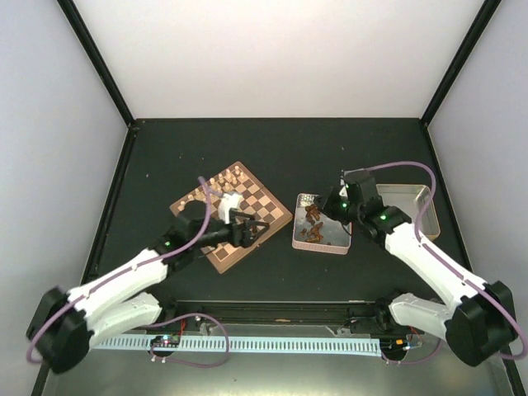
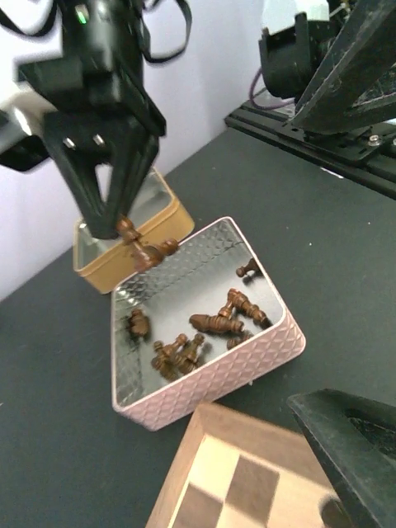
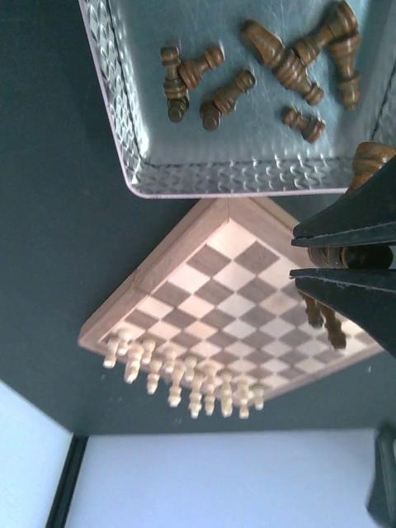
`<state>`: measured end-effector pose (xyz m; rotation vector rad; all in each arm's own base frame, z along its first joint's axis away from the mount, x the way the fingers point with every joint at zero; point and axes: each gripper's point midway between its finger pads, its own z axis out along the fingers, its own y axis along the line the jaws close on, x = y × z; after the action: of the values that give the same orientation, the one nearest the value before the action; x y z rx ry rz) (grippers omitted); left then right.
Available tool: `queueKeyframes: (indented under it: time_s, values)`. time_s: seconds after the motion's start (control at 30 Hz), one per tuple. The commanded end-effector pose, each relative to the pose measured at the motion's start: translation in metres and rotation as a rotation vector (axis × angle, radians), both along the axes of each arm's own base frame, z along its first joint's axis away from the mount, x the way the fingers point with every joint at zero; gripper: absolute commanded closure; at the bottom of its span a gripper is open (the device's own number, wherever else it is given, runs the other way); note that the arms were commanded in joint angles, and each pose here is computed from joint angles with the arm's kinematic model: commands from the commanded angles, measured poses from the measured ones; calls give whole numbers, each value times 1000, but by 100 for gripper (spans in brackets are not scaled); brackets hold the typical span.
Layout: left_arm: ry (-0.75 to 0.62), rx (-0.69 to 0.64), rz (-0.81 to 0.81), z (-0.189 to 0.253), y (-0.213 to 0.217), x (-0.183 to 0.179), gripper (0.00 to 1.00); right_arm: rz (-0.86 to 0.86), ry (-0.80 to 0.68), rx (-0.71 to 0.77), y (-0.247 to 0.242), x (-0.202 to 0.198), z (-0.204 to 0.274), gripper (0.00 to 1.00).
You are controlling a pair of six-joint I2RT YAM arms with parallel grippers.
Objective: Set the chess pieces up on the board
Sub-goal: Pick up the chess piece from the storage box.
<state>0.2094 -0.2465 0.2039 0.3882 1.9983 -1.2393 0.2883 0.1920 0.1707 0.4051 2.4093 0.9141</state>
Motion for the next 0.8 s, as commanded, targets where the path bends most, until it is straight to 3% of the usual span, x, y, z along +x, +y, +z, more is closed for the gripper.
queueKeyframes:
  time_s: [0.0, 0.4, 0.77]
  values:
    - [-130, -40, -21, 37, -48, 21, 15, -86, -35, 163, 0, -1, 33, 96]
    - [-190, -117, -153, 40, -144, 18, 16, -175, -42, 366, -13, -26, 69, 96]
    - [-229, -156, -86, 40, -174, 27, 38, -189, -55, 442, -17, -36, 84, 96]
